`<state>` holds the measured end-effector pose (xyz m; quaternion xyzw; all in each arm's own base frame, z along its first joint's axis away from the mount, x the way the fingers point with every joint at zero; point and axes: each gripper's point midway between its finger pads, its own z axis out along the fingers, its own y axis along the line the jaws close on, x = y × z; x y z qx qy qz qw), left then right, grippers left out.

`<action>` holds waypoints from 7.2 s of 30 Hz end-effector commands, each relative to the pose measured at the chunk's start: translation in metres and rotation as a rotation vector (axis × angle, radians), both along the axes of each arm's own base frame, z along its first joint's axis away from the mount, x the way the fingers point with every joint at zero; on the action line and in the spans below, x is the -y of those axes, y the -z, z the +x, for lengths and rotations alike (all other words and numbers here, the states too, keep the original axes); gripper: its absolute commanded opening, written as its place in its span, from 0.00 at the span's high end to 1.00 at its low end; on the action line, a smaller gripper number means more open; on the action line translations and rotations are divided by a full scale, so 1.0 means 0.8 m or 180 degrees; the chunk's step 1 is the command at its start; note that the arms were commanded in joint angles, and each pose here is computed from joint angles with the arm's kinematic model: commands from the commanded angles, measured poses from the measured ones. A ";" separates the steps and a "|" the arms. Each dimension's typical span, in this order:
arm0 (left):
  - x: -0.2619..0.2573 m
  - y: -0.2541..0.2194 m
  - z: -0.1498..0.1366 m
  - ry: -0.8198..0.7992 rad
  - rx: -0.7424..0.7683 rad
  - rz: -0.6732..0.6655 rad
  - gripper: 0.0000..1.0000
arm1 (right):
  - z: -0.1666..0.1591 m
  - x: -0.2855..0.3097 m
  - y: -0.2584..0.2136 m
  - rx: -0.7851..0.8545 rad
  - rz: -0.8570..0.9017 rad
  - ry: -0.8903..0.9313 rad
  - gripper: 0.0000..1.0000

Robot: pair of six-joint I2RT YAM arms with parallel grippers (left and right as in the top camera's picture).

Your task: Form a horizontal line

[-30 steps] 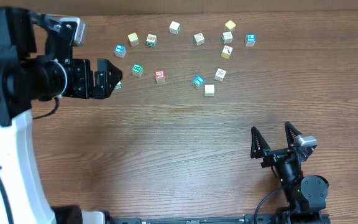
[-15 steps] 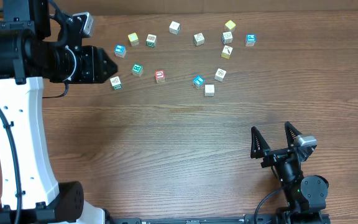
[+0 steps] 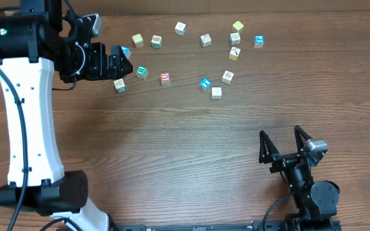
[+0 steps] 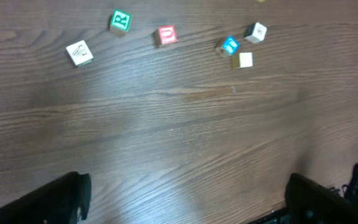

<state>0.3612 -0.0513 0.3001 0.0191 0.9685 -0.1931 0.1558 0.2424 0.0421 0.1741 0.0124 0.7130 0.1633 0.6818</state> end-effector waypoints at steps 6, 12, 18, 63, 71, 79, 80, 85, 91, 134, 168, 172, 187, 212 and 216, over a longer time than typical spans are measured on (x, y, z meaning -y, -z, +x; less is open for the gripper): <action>-0.002 0.034 0.024 -0.0005 -0.0214 0.0057 0.00 | 0.000 0.000 0.002 0.0012 0.0008 0.0000 0.00; -0.003 0.054 0.032 -0.0004 -0.0357 0.0050 0.00 | 0.000 0.000 0.002 0.0012 0.0008 0.0000 0.00; -0.003 0.066 0.037 -0.0003 -0.0439 0.0049 0.01 | 0.000 0.000 0.002 0.0012 0.0008 0.0000 0.00; -0.003 0.068 0.037 -0.0002 -0.0448 0.0048 0.00 | -0.037 -0.020 -0.090 0.0015 -0.0011 -0.0344 0.00; -0.003 0.068 0.037 -0.0002 -0.0448 0.0048 0.01 | -0.036 -0.020 -0.132 -0.0003 -0.0010 -0.0348 0.00; -0.003 0.068 0.037 -0.0002 -0.0448 0.0048 0.00 | -0.009 -0.022 -0.163 -0.0597 -0.0017 -0.0347 0.00; -0.003 0.068 0.037 -0.0003 -0.0448 0.0049 0.00 | -0.003 -0.023 -0.172 -0.0686 -0.0018 -0.0346 0.00; -0.003 0.068 0.037 -0.0002 -0.0448 0.0048 0.00 | 0.033 -0.025 -0.219 -0.1186 -0.0024 -0.0344 0.00; -0.003 0.068 0.037 -0.0002 -0.0448 0.0048 0.00 | 0.086 -0.028 -0.268 -0.1868 -0.0067 -0.0350 0.00; -0.003 0.068 0.037 -0.0003 -0.0448 0.0049 0.00 | 0.420 -0.160 -0.078 -0.2251 -0.0535 -0.0812 0.00; -0.003 0.068 0.037 -0.0002 -0.0448 0.0048 0.00 | 0.467 -0.205 0.154 -0.2627 -0.1226 -0.0640 0.18; -0.003 0.068 0.037 -0.0002 -0.0448 0.0048 0.00 | 0.476 -0.190 0.159 -0.2602 -0.1297 -0.0452 0.16; -0.003 0.068 0.037 -0.0003 -0.0448 0.0049 0.01 | 0.509 -0.170 0.097 -0.2209 -0.1122 -0.0058 0.09; -0.003 0.068 0.037 -0.0002 -0.0448 0.0048 0.00 | 0.491 -0.065 0.130 -0.2821 -0.0877 0.0095 0.11; -0.003 0.068 0.037 -0.0002 -0.0448 0.0048 0.01 | 0.491 -0.074 0.129 -0.2799 -0.0900 0.0077 0.14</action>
